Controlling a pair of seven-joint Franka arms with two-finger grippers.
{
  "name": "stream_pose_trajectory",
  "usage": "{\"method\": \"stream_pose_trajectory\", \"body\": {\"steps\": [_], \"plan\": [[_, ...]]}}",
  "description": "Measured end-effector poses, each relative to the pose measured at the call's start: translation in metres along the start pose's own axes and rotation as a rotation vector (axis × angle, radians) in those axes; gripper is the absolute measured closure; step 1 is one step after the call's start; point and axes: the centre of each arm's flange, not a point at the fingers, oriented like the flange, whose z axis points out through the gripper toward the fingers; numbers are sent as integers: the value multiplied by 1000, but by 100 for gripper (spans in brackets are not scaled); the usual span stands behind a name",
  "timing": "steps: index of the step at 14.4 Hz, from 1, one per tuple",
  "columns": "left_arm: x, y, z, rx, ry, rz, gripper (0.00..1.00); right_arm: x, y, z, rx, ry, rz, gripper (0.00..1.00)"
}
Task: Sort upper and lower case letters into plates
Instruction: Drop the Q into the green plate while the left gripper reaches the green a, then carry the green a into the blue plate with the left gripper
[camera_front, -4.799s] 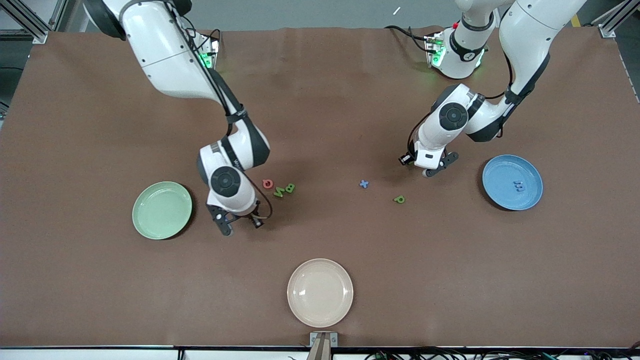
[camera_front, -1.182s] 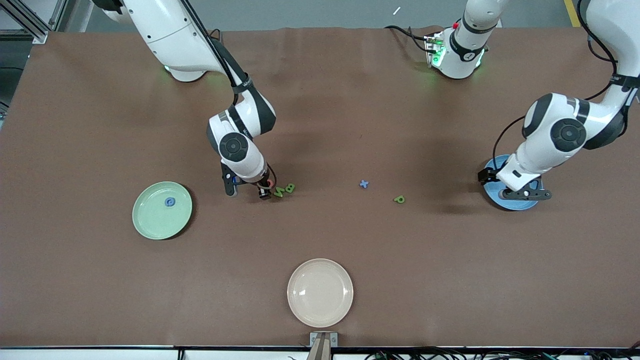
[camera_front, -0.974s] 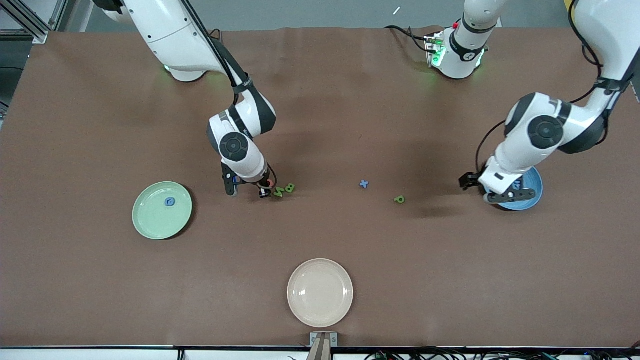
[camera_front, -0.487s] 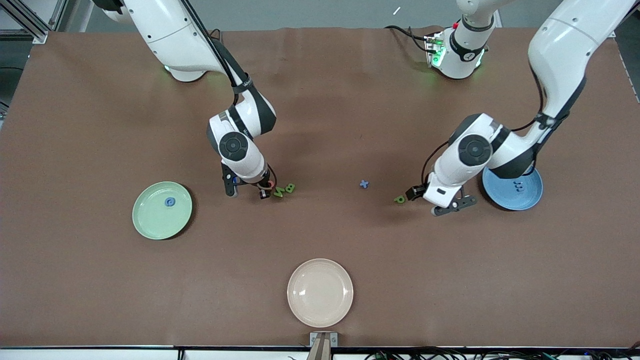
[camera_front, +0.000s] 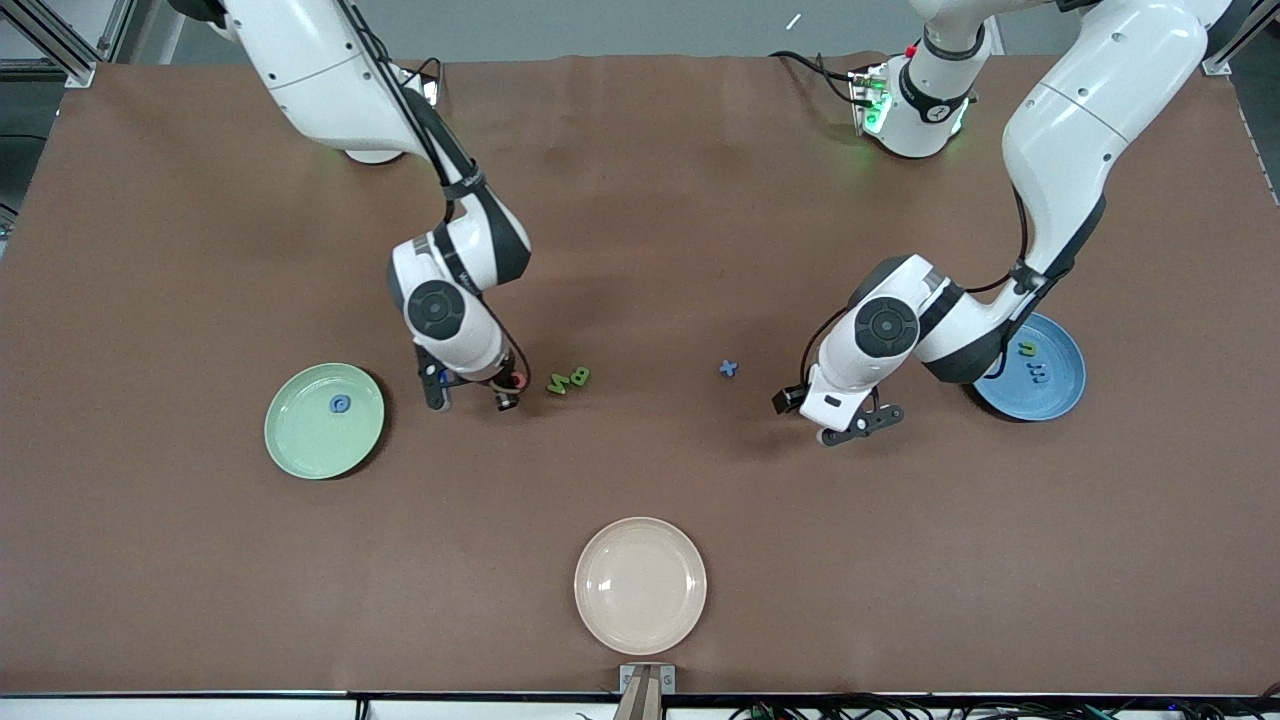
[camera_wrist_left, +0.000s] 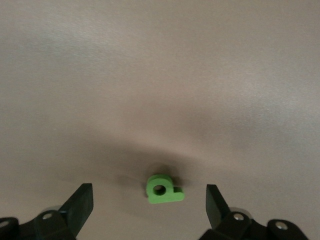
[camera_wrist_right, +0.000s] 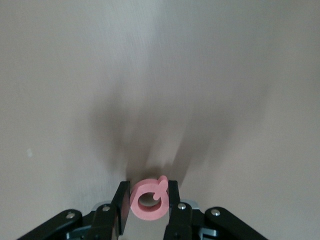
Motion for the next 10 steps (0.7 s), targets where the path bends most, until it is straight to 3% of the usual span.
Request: {"method": "stream_pose_trajectory", "body": {"steps": [5,10], "plan": [[-4,8,14,8,-1,13,0,136,8,-70,-20,-35,-150,65],[-7,9,22,16,-11,18,15,204,23,-77,-2,-40,-215,65]]}}
